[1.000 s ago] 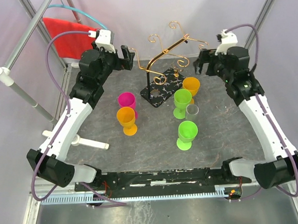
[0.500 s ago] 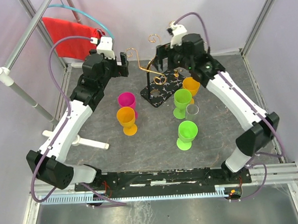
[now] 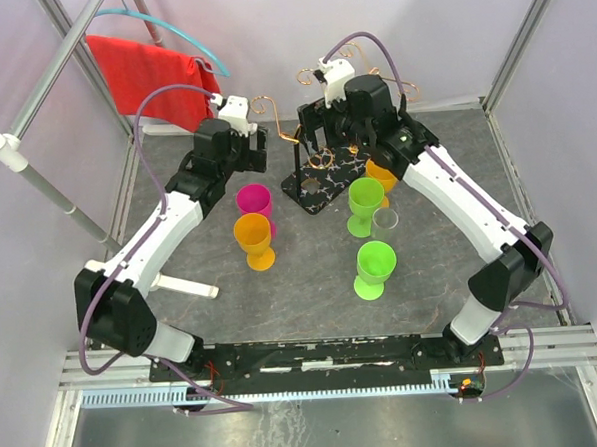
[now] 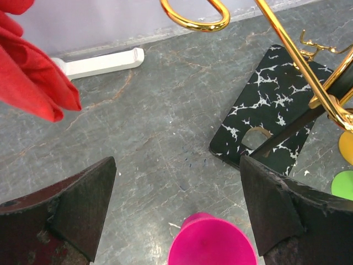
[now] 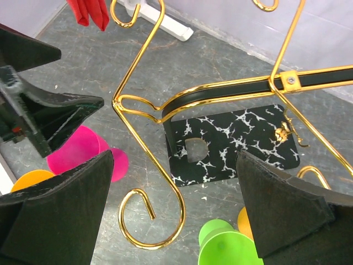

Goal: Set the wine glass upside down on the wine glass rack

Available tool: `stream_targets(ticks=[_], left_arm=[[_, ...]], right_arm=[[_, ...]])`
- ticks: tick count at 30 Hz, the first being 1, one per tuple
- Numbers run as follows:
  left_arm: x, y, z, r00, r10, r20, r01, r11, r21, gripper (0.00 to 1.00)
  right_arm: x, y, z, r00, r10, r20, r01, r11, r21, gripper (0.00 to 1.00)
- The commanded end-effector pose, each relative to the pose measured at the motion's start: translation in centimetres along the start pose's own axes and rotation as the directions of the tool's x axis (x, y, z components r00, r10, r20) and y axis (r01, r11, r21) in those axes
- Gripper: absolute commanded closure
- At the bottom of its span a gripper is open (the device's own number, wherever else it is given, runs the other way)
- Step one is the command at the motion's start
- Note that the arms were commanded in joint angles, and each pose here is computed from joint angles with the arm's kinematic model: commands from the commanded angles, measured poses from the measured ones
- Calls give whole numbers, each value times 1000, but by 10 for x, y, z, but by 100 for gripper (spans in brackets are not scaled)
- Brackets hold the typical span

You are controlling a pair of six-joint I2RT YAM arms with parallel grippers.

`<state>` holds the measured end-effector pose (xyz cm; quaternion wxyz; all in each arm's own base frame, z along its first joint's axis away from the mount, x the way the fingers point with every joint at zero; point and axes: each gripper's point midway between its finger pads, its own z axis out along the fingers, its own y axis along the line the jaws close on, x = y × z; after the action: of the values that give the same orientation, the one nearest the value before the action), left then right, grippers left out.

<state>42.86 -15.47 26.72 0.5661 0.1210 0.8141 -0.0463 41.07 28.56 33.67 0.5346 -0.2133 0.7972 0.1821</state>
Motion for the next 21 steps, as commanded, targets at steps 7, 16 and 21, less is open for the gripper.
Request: stream_targets(ticks=[7,16,21], left_arm=[[-24,-24,20,993,-19,117,10,997,71,1],[-24,-34,25,992,-21,122,10,995,96,1],[-15,-35,25,994,-12,106,2,996,94,1]], right_arm=[[-4,5,-22,999,-52,2,52,999,-14,0],[30,3,-11,987,-112,-119,118,992,44,0],[44,-10,-19,968,-155,-197,181,976,124,0]])
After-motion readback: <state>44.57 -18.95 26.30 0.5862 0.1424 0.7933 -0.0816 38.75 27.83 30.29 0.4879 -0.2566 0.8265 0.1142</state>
